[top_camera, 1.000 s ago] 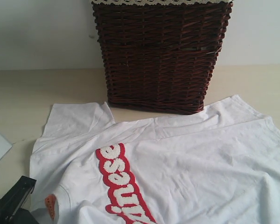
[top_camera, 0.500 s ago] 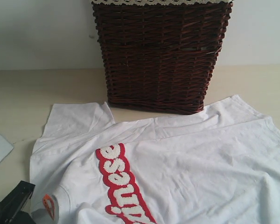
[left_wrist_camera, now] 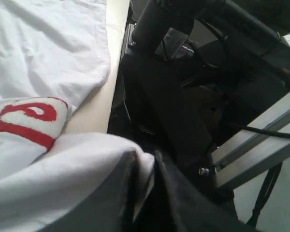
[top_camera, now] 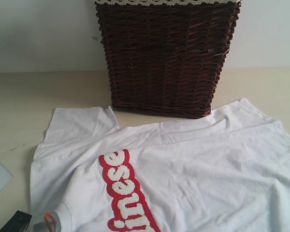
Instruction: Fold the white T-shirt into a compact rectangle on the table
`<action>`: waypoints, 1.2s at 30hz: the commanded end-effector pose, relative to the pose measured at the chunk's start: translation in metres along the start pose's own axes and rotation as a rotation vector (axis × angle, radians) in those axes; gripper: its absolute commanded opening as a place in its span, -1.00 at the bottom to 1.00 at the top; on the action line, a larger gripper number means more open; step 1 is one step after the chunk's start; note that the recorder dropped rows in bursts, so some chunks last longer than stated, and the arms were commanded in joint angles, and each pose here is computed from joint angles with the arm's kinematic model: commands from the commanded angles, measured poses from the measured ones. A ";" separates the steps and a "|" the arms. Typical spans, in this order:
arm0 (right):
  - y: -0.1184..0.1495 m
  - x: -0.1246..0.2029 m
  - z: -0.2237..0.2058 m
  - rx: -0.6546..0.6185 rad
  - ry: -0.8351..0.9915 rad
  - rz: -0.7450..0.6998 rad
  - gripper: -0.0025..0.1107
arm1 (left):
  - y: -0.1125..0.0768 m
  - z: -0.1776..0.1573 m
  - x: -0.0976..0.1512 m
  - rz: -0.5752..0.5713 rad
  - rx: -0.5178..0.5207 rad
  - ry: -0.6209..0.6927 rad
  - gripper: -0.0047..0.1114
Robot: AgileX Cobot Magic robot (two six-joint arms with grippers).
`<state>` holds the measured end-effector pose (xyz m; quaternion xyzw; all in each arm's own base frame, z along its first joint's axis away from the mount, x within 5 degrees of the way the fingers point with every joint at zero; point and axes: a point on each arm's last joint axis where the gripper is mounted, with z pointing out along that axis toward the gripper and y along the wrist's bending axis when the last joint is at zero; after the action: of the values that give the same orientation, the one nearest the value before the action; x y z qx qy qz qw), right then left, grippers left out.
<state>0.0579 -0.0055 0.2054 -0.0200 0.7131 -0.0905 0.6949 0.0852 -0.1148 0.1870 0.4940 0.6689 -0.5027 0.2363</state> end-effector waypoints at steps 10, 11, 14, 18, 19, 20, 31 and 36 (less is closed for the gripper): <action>0.000 0.001 0.000 -0.002 -0.003 -0.002 -0.55 | 0.003 -0.001 -0.009 0.070 -0.003 -0.050 0.25; 0.000 0.001 0.000 -0.002 -0.003 -0.002 -0.55 | 0.007 -0.002 -0.016 0.082 -0.037 -0.072 0.19; 0.000 0.001 0.000 -0.002 -0.003 -0.002 -0.55 | 0.038 -0.010 -0.033 0.083 -0.325 -0.087 -0.17; 0.000 0.001 0.000 -0.002 -0.003 -0.002 -0.55 | 0.081 -0.022 -0.037 0.067 -0.653 0.015 -0.76; 0.000 0.001 0.000 -0.002 -0.003 -0.002 -0.55 | 0.090 -0.023 -0.033 0.079 -0.695 0.070 -0.90; 0.000 0.001 0.000 -0.002 -0.003 -0.002 -0.55 | 0.099 -0.023 -0.029 0.080 -0.718 0.116 -0.91; 0.000 0.001 0.000 -0.002 -0.003 -0.002 -0.55 | 0.169 0.000 0.003 -0.082 -0.712 0.317 -0.92; 0.000 0.001 0.000 -0.002 -0.003 -0.002 -0.55 | 0.197 0.002 0.013 -0.097 -0.774 0.408 -0.92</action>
<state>0.0579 -0.0055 0.2054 -0.0200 0.7131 -0.0905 0.6949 0.2449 -0.1121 0.1003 0.4310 0.8529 -0.1484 0.2546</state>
